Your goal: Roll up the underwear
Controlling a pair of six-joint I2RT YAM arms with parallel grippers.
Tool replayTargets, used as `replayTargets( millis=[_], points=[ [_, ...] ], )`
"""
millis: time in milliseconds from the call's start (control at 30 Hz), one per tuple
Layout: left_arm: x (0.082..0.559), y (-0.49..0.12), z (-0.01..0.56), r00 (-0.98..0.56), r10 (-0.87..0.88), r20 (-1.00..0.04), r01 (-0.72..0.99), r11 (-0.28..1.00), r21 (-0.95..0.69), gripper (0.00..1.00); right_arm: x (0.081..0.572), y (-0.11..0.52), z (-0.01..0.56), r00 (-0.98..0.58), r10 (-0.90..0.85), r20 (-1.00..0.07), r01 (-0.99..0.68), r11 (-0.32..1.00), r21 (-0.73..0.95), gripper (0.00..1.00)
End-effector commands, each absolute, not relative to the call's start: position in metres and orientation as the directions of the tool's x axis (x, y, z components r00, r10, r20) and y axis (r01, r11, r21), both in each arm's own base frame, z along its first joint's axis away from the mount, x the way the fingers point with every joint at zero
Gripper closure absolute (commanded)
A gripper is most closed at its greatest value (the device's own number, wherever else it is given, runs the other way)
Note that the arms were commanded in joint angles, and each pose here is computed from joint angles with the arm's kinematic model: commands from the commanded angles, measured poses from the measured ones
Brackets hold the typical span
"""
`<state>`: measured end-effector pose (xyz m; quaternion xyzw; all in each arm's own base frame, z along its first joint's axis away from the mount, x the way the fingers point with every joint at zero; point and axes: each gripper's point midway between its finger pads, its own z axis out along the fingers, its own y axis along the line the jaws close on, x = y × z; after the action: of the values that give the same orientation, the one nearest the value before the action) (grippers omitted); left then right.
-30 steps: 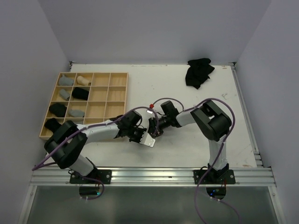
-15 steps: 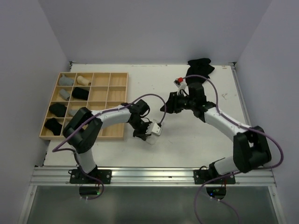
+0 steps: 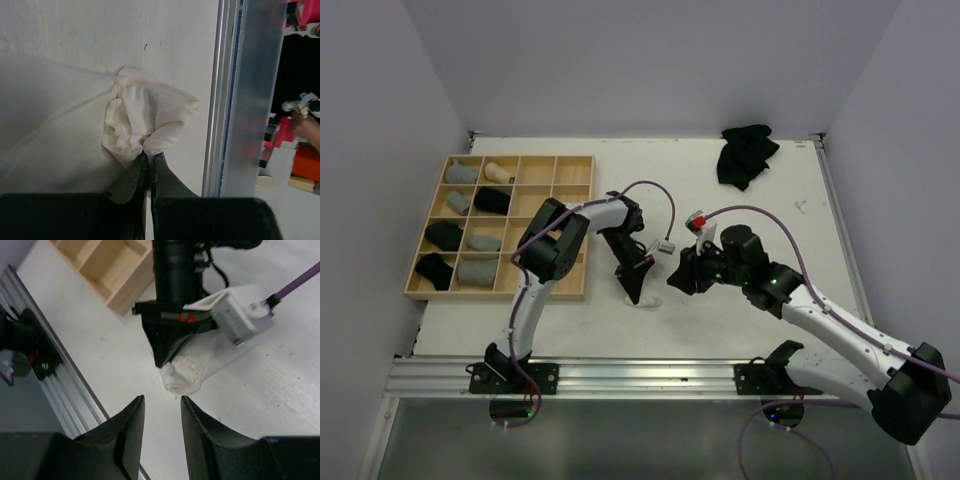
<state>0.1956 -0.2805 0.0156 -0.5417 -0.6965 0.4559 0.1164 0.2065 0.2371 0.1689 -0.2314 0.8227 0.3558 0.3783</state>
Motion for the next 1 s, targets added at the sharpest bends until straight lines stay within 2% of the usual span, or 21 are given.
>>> replayTargets(
  millis=[0,267,500,733,967],
  points=[
    [0.194,-0.253,-0.034,-0.346,0.924,-0.162,0.646,0.11,-0.755,1.0,0.201,0.241,0.146,-0.557,-0.277,-0.783,-0.698,0.667,0.26,0.6],
    [0.192,-0.242,-0.044,-0.36,0.93,-0.076,0.638,0.186,-0.747,0.99,0.194,0.285,0.089,-0.374,-0.62,-0.689,-0.86,0.511,0.007,0.53],
    [0.195,-0.24,-0.048,-0.358,0.932,-0.057,0.646,0.203,-0.736,0.92,0.203,0.325,0.082,-0.206,-0.676,-0.708,-0.922,0.377,-0.092,0.49],
    [0.197,-0.241,-0.053,-0.366,0.929,-0.055,0.644,0.211,-0.735,0.89,0.191,0.34,0.064,-0.193,-0.705,-0.683,-0.955,0.296,-0.036,0.49],
    [0.198,-0.241,-0.054,-0.381,0.923,-0.055,0.636,0.218,-0.74,0.86,0.175,0.334,0.041,-0.256,-0.705,-0.661,-0.95,0.31,0.038,0.5]
  ],
)
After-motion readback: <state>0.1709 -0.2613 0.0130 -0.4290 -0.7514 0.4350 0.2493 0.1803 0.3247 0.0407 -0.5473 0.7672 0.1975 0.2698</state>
